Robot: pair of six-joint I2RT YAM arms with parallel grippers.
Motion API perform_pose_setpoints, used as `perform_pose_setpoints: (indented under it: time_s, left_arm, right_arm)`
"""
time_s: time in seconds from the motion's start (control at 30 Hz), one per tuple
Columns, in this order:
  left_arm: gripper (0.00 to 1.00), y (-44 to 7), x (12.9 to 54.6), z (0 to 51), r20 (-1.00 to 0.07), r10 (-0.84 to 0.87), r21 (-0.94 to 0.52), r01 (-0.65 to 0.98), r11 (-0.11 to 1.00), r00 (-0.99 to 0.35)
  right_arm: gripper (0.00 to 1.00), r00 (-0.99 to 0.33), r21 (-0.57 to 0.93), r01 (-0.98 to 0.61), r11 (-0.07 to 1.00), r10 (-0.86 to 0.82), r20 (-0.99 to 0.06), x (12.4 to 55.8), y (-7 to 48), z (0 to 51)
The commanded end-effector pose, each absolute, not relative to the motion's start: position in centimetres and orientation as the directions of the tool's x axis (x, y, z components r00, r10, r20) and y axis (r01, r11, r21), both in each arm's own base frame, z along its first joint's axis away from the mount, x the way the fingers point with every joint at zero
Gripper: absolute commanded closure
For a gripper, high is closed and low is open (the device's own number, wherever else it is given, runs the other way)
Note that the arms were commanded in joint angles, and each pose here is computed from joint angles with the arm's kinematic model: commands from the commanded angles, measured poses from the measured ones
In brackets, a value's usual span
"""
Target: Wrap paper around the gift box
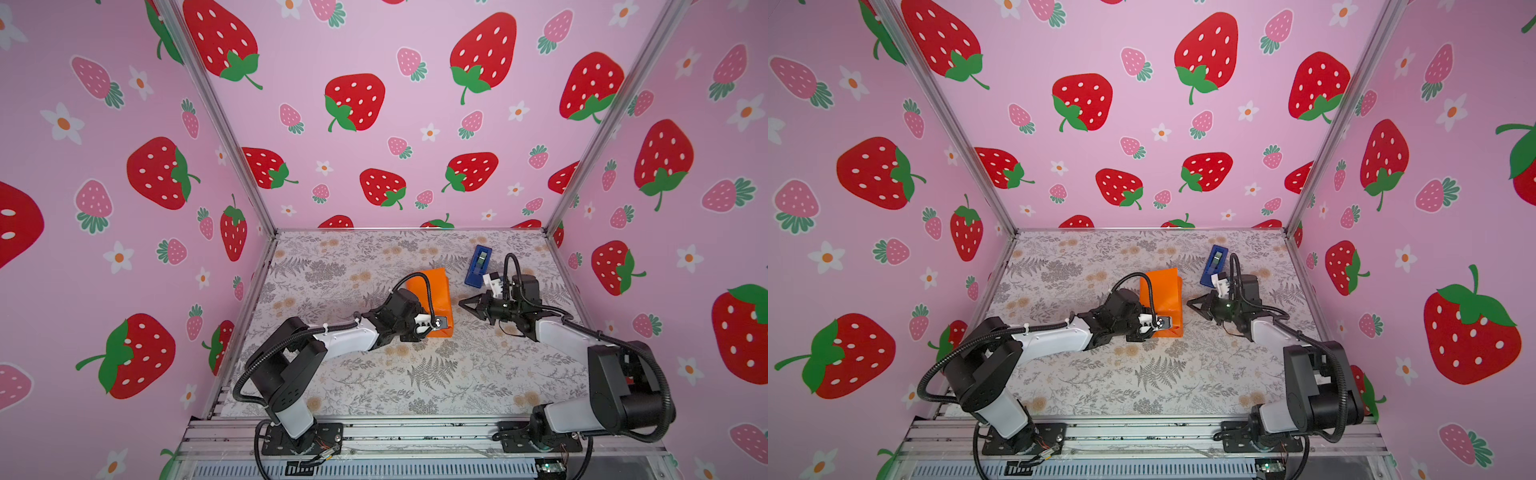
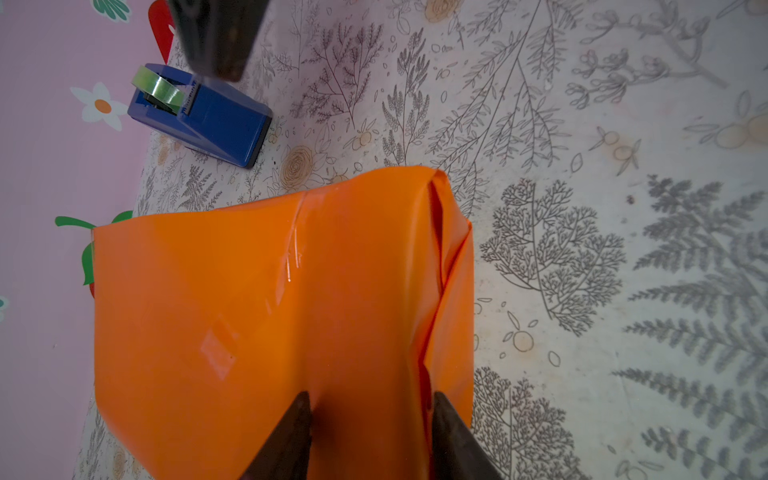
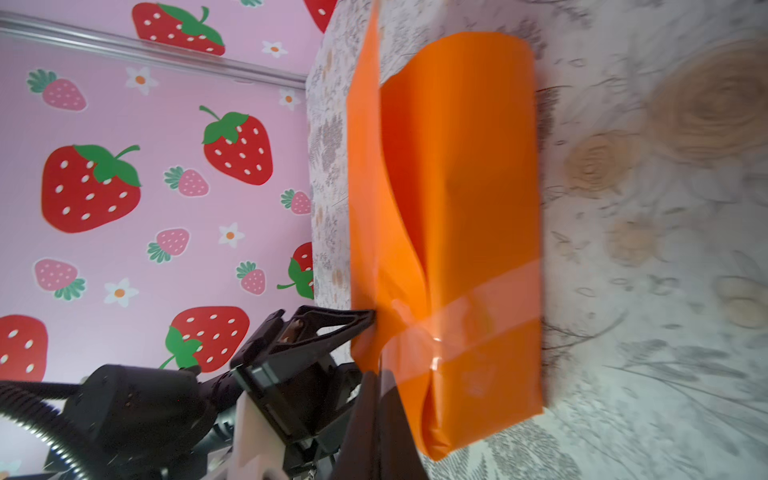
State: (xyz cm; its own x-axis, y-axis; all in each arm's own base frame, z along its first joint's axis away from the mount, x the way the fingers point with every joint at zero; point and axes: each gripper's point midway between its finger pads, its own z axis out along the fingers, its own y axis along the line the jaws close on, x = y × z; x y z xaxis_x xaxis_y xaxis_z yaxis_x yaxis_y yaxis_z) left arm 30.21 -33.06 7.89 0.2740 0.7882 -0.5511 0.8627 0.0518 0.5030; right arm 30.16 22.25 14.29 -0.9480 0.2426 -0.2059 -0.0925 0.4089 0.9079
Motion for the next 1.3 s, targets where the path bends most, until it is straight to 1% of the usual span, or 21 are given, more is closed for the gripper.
perform_pose_setpoints:
  time_s: [0.0,0.2,0.27,0.4,0.5,0.7,0.87,0.93,1.03,1.13,1.17,1.27]
  left_arm:
    - [0.53,-30.5,27.5,2.4,-0.463,0.867,0.347,0.938,-0.016,0.186]
    - [0.53,-30.5,27.3,2.4,-0.469,0.864,0.335,0.942,-0.016,0.181]
    - [0.53,-30.5,27.3,2.4,-0.47,0.864,0.334,0.942,-0.016,0.182]
    - [0.54,-30.6,27.3,2.5,-0.47,0.863,0.336,0.942,-0.018,0.184]
    - [0.54,-30.6,27.3,2.6,-0.472,0.862,0.334,0.942,-0.017,0.183]
    - [0.54,-30.7,27.2,2.5,-0.475,0.861,0.324,0.946,-0.021,0.182]
    - [0.54,-30.8,27.3,2.6,-0.477,0.859,0.329,0.944,-0.019,0.183]
    - [0.54,-30.8,27.2,2.6,-0.476,0.86,0.327,0.945,-0.021,0.184]
    - [0.54,-30.7,27.3,2.5,-0.475,0.861,0.326,0.945,-0.02,0.183]
    - [0.54,-30.8,27.3,2.5,-0.476,0.86,0.326,0.945,-0.021,0.183]
    - [0.54,-30.7,27.3,2.5,-0.474,0.862,0.326,0.945,-0.021,0.182]
    - [0.54,-30.7,27.3,2.4,-0.47,0.863,0.329,0.944,-0.022,0.184]
  right_arm:
    - [1.0,-0.938,0.926,-0.159,0.344,0.242,-0.25,30.5,24.5,17.8]
    - [1.0,-0.957,0.929,-0.208,0.305,0.134,-0.258,28.7,29.3,17.5]
    - [1.0,-0.961,0.928,-0.211,0.307,0.107,-0.254,28.1,30.4,17.0]
    - [1.0,-0.967,0.93,-0.203,0.306,0.085,-0.239,27.1,31.7,16.2]
    - [1.0,-0.965,0.927,-0.204,0.315,0.096,-0.245,27.5,32.0,16.0]
    - [1.0,-0.929,0.896,-0.279,0.346,0.14,-0.344,31.4,32.8,17.9]
    - [1.0,-0.86,0.805,-0.368,0.465,0.159,-0.486,34.7,32.0,19.1]
    - [1.0,-0.842,0.792,-0.387,0.473,0.168,-0.512,35.5,31.6,19.6]
    - [1.0,-0.829,0.79,-0.411,0.455,0.173,-0.532,35.7,31.5,20.4]
    - [1.0,-0.855,0.808,-0.393,0.438,0.15,-0.496,34.9,31.7,19.4]
    - [1.0,-0.873,0.825,-0.369,0.428,0.145,-0.466,34.3,31.7,18.6]
    - [1.0,-0.924,0.892,-0.289,0.347,0.142,-0.354,32.3,31.9,17.0]
